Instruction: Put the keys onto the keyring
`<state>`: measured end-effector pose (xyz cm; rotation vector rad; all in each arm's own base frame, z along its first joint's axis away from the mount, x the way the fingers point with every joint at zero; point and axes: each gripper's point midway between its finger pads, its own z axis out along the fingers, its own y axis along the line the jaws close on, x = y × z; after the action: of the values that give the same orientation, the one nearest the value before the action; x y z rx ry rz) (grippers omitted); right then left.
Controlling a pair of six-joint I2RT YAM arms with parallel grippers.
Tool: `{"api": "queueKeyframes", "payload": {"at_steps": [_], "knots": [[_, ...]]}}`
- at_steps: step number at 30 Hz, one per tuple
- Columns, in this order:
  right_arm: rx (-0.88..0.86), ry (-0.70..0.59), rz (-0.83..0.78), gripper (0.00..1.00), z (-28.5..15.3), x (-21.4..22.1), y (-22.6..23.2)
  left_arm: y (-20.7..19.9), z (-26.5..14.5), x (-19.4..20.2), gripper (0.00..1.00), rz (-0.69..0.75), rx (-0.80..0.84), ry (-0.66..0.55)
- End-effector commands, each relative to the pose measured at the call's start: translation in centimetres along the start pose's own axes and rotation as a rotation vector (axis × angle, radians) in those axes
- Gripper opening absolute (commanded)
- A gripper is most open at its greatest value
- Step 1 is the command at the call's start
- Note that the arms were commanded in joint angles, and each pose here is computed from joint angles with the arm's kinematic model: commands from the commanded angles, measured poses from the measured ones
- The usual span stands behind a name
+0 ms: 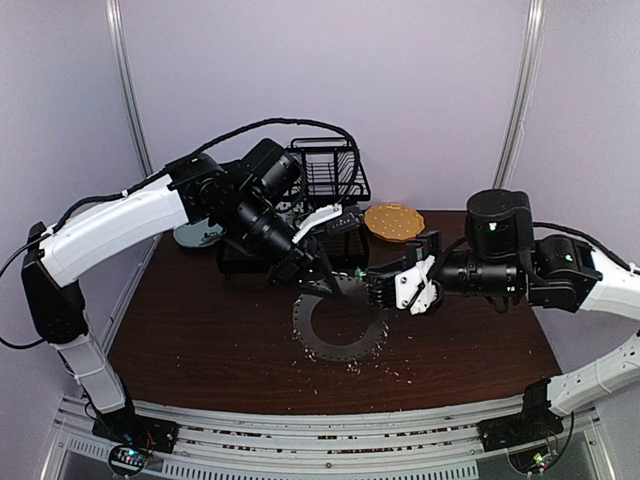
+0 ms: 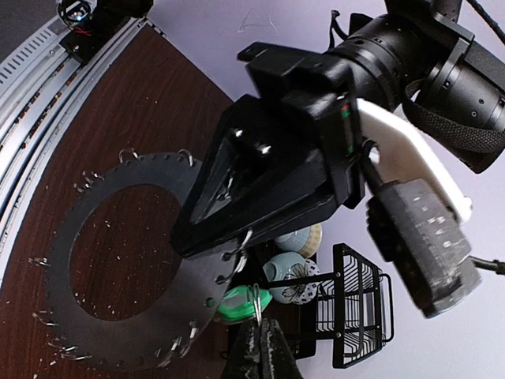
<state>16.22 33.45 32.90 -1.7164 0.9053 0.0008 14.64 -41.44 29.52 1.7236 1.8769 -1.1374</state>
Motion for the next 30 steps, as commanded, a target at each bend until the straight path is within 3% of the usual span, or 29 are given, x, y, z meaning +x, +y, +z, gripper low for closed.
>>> {"api": "queueKeyframes", "payload": {"at_steps": [1, 3, 9, 16, 30], "knots": [[-0.09, -0.067, 0.214, 0.0, -1.5, -1.7, -1.3, 1.3, -0.1, -1.3, 0.0, 0.178, -0.257, 0.046], [-0.121, -0.035, 0.249, 0.0, -1.6, -1.1, -0.6, 1.6, -0.5, -1.7, 0.0, 0.208, -0.307, 0.04], [-0.103, -0.008, 0.352, 0.0, -2.2, -0.9, -1.4, -0.4, -0.3, -1.8, 0.0, 0.241, -0.216, 0.015], [-0.131, 0.027, 0.364, 0.0, -2.0, -0.4, -0.6, -1.6, -1.3, -2.5, 0.0, 0.272, -0.2, -0.038], [-0.186, 0.011, 0.391, 0.0, -1.7, -1.0, 0.0, -0.9, -1.2, -2.7, 0.0, 0.251, -0.231, -0.033]]}}
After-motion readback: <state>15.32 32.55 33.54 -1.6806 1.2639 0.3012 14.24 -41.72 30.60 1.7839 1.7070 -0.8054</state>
